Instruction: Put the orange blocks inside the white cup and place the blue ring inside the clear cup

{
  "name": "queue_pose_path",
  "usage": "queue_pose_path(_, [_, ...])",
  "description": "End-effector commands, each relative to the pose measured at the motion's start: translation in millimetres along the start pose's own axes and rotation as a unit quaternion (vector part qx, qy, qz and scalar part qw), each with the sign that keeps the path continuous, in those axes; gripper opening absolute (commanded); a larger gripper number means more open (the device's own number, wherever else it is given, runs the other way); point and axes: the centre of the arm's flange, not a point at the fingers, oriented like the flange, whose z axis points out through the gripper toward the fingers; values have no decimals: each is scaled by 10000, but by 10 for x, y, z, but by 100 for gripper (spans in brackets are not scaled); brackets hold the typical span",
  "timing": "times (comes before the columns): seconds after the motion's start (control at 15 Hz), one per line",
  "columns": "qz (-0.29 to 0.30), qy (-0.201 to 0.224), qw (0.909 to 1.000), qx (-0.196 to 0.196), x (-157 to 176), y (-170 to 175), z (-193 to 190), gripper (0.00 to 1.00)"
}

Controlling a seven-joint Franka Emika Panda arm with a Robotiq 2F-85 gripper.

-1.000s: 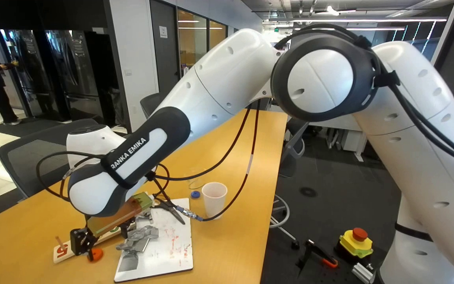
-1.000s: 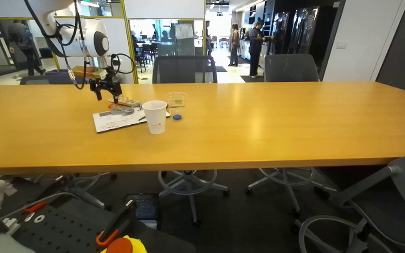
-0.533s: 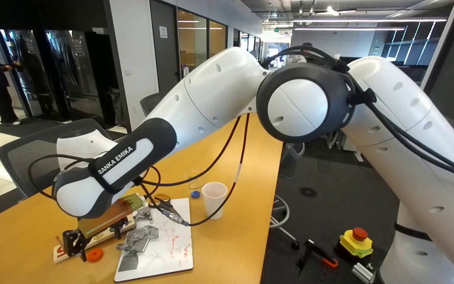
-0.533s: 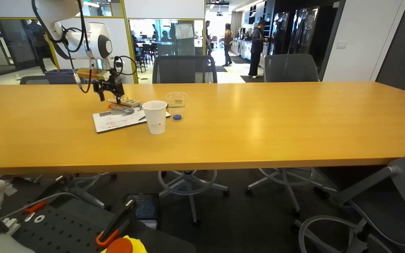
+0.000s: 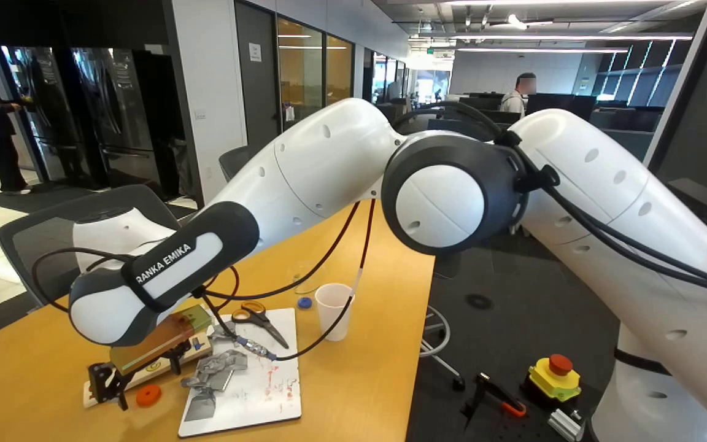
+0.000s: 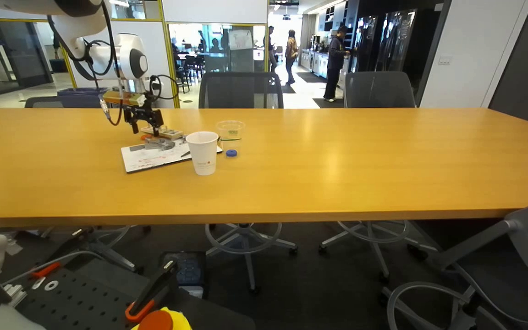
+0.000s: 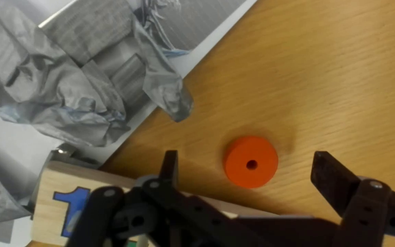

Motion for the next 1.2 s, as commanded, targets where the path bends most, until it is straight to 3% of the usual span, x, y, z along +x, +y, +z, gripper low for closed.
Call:
queue_pose_path(0.0, [-40, 27, 10000, -4, 215, -96, -34, 100])
queue_pose_path(1.13, [22, -179, 9998, -16, 174, -32, 5, 100])
